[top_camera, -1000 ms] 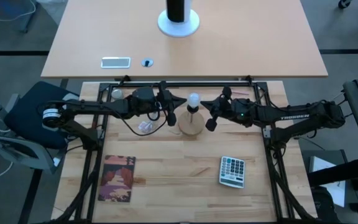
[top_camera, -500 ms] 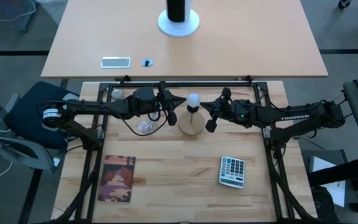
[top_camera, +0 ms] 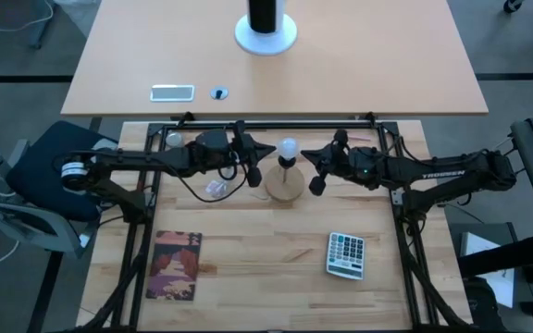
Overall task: Screw lightbulb
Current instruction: Insert the lightbulb into the lamp
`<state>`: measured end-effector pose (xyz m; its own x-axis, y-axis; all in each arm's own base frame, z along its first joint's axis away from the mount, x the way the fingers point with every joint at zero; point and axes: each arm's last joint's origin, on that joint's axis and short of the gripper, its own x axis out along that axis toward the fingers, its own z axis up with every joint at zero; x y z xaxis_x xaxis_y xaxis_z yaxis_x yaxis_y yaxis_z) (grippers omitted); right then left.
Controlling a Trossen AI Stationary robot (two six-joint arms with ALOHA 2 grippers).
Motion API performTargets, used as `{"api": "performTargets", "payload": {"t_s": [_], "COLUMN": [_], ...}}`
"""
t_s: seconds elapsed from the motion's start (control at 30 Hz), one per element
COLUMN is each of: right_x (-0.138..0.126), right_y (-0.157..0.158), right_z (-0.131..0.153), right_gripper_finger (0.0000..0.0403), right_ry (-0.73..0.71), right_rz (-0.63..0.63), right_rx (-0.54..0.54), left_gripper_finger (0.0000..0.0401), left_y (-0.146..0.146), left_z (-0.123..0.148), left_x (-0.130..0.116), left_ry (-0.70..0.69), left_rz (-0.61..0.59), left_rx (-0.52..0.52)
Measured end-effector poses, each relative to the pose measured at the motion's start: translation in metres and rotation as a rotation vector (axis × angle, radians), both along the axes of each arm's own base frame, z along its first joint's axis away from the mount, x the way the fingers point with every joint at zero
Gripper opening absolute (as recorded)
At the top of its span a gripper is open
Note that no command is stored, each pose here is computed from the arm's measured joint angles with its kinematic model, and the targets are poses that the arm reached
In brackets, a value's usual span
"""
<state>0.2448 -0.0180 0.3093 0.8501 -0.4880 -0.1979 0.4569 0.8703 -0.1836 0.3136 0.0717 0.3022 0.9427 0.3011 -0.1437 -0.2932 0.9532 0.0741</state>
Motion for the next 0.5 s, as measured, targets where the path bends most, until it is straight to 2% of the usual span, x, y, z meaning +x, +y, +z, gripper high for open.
{"api": "performTargets", "payload": {"t_s": [0.2, 0.5], "right_x": [0.003, 0.013], "right_y": [-0.003, -0.006], "right_z": [-0.003, -0.011], "right_gripper_finger": [0.0000, 0.0000], "right_ry": [0.037, 0.055], "right_rz": [-0.016, -0.017], "right_rx": [-0.045, -0.065], "left_gripper_finger": [0.0000, 0.0000], "left_y": [-0.007, -0.006], "left_z": [0.002, -0.004], "left_x": [0.001, 0.006], "left_ry": [-0.020, -0.012], "left_rz": [-0.103, -0.098], "left_rx": [-0.013, -0.041]}}
